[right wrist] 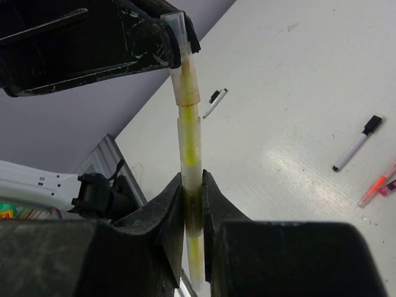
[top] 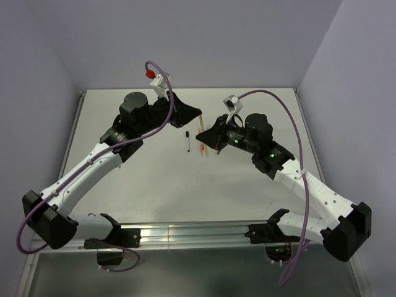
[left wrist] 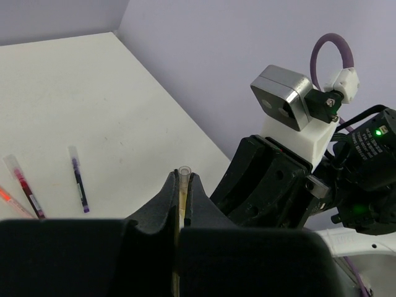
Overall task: Insert the pens into the pen caps
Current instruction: Insert the pen cap onto the pen.
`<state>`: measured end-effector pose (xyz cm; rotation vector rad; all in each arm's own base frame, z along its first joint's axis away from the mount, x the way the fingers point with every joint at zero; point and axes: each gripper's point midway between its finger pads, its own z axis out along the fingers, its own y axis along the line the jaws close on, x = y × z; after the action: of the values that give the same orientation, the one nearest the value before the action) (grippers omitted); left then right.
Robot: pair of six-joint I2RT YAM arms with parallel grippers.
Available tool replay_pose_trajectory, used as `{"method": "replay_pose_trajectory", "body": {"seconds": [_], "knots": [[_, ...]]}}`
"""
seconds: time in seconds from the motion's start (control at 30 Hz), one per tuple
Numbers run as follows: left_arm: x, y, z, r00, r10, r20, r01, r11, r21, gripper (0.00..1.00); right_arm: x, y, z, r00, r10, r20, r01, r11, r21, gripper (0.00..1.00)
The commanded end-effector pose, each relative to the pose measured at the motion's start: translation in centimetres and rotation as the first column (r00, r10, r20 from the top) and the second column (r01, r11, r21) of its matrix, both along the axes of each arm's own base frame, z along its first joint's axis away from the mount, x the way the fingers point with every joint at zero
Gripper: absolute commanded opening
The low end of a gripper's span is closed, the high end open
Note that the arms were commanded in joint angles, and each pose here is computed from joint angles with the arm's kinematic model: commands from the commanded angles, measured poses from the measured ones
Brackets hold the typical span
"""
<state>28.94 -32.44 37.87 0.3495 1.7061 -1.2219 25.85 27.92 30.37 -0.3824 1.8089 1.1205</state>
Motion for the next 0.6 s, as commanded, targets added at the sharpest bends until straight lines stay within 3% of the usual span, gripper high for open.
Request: {"method": "replay_pose_trajectory", "body": {"seconds": [0.0, 0.17, 0.57], "knots": [[-7.5, -1.4, -0.9, 0.959, -0.263, -0.104, 0.268, 0.963, 0.032, 0.00, 2.2, -2.0, 8.5, 0.956, -0.160, 0.246, 0.124, 0.980, 0.154, 0.00], [-8.3, -1.2, -0.1, 0.959, -0.271, -0.078, 0.275, 0.961, 0.040, 0.00, 1.4, -1.5, 9.8, 0.947, -0.135, 0.290, 0.092, 0.983, 0.158, 0.00], [-8.7, -0.6, 2.2, 0.973, -0.232, -0.019, 0.233, 0.971, 0.056, 0.18, 0.3, -0.8, 12.9, 0.929, -0.117, 0.351, 0.055, 0.982, 0.181, 0.00]]}}
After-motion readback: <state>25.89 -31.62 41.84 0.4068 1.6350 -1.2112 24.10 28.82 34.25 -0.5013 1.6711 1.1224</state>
